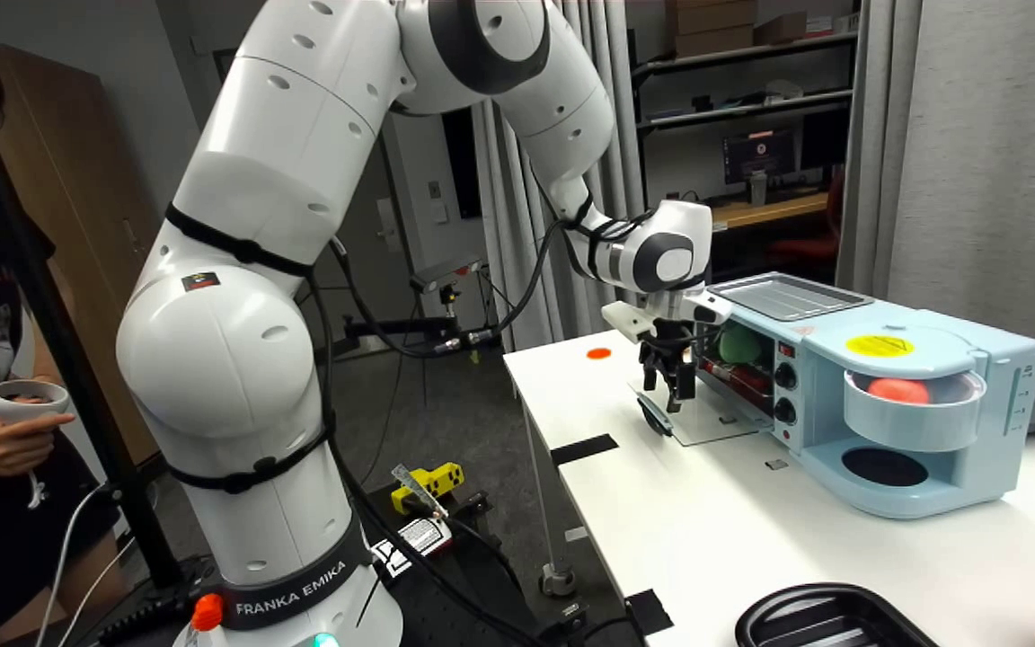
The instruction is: Open the door of the oven
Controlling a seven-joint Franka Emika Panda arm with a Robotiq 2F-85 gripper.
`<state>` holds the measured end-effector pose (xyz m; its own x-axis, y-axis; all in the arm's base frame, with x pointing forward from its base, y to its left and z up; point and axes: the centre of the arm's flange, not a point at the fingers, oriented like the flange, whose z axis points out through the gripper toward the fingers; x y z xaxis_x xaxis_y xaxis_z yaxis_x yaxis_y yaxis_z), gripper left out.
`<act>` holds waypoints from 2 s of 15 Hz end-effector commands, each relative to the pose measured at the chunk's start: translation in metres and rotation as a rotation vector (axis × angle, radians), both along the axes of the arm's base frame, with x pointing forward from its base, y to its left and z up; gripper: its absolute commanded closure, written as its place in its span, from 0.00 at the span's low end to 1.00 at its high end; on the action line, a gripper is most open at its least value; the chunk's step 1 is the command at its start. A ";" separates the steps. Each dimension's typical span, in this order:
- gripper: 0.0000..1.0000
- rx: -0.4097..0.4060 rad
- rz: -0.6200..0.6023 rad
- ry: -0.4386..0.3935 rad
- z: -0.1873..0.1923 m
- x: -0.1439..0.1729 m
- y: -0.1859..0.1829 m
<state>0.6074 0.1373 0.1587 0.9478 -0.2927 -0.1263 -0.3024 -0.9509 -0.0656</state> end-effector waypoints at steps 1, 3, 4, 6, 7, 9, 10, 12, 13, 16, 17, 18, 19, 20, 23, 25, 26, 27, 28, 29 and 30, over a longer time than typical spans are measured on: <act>0.00 -0.006 -0.032 -0.022 0.018 -0.019 0.002; 0.00 -0.009 -0.041 -0.029 0.026 -0.023 0.003; 0.00 -0.010 -0.047 -0.031 0.031 -0.024 0.004; 0.00 -0.008 -0.053 -0.037 0.039 -0.027 0.005; 0.00 -0.008 -0.056 -0.040 0.042 -0.028 0.005; 0.00 -0.009 -0.060 -0.044 0.048 -0.028 0.005; 0.00 -0.006 -0.059 -0.045 0.049 -0.028 0.005; 0.00 -0.005 -0.054 -0.045 0.048 -0.025 0.004; 0.00 -0.004 -0.053 -0.044 0.047 -0.023 0.004; 0.00 0.001 -0.055 -0.034 0.042 -0.020 0.002; 0.00 0.000 -0.057 -0.032 0.041 -0.019 0.001; 0.00 0.001 -0.059 -0.028 0.038 -0.018 0.000; 0.00 -0.001 -0.061 -0.025 0.035 -0.017 -0.001; 0.00 -0.003 -0.063 -0.023 0.031 -0.014 -0.001; 0.00 -0.002 -0.065 -0.017 0.021 -0.008 -0.003; 0.00 -0.002 -0.063 -0.016 0.014 -0.003 -0.002; 0.00 -0.001 -0.063 -0.015 0.012 -0.001 -0.002; 0.00 0.000 -0.063 -0.015 0.009 0.001 -0.003; 0.00 0.000 -0.063 -0.015 0.007 0.003 -0.003; 0.00 0.001 -0.063 -0.016 0.005 0.005 -0.004; 0.00 -0.001 -0.064 -0.016 0.002 0.006 -0.003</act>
